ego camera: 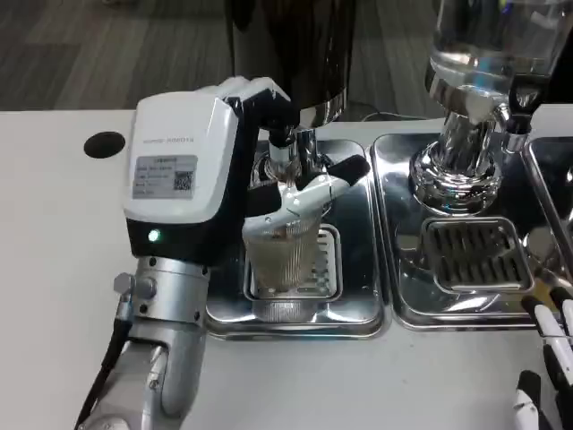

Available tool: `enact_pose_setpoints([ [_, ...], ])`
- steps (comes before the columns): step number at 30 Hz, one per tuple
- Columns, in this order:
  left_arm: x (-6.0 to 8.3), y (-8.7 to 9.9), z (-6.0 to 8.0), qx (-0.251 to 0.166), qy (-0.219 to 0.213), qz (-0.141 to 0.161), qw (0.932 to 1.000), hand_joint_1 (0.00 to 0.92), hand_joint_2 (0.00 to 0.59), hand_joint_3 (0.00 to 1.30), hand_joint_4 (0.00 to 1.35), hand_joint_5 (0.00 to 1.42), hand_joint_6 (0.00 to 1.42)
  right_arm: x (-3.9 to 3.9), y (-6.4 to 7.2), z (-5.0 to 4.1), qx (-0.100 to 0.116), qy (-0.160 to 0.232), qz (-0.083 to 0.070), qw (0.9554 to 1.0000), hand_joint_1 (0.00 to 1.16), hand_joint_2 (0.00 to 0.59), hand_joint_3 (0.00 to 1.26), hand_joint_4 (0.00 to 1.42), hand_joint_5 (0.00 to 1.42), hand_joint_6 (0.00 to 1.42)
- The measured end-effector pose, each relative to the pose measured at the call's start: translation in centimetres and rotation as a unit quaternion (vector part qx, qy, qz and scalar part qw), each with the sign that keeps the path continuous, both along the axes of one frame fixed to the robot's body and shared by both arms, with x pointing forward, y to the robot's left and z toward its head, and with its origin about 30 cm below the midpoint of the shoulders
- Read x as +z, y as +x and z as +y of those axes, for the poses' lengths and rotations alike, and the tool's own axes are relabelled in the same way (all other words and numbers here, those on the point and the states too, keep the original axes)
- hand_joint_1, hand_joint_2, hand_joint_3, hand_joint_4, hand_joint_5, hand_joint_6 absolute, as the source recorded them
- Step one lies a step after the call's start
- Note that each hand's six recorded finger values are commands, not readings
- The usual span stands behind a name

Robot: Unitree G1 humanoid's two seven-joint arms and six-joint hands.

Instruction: Grasp the cup under the faucet to collect the drink, then remove the cup.

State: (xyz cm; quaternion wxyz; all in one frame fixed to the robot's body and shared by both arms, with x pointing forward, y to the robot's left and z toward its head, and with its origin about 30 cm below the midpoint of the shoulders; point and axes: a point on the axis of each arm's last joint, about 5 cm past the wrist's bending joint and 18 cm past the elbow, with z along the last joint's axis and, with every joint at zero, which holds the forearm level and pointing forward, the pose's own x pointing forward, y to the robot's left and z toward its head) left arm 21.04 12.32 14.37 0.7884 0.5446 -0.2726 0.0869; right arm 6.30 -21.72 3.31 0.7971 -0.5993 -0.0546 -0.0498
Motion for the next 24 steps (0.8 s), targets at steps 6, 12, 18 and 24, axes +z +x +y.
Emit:
enact_pose_setpoints([
  [6, -0.07, -0.05, 0.01, 0.0, -0.001, -0.001, 1.0, 0.0, 0.095, 0.7, 0.64, 0.73, 0.85, -0.05, -0.01, 0.05, -0.001, 0.001, 0.001, 1.0, 0.0, 0.547, 0.09, 0.0, 0.0, 0.11],
  [12, -0.15, -0.07, 0.01, 0.001, -0.002, -0.002, 1.0, 0.0, 0.095, 0.71, 0.64, 0.72, 0.84, -0.07, -0.02, 0.05, -0.001, 0.001, 0.001, 1.0, 0.0, 0.548, 0.09, 0.0, 0.0, 0.11],
  [18, -0.21, -0.06, 0.0, 0.0, -0.002, -0.004, 1.0, 0.0, 0.095, 0.71, 0.64, 0.72, 0.84, -0.15, 0.02, 0.09, -0.002, 0.002, 0.002, 1.0, 0.0, 0.548, 0.09, 0.0, 0.0, 0.11],
  [24, -0.3, -0.04, 0.01, 0.001, -0.002, -0.005, 1.0, 0.0, 0.095, 0.71, 0.64, 0.72, 0.84, -0.23, 0.01, 0.05, -0.005, 0.005, 0.004, 1.0, 0.0, 0.548, 0.09, 0.0, 0.0, 0.11],
])
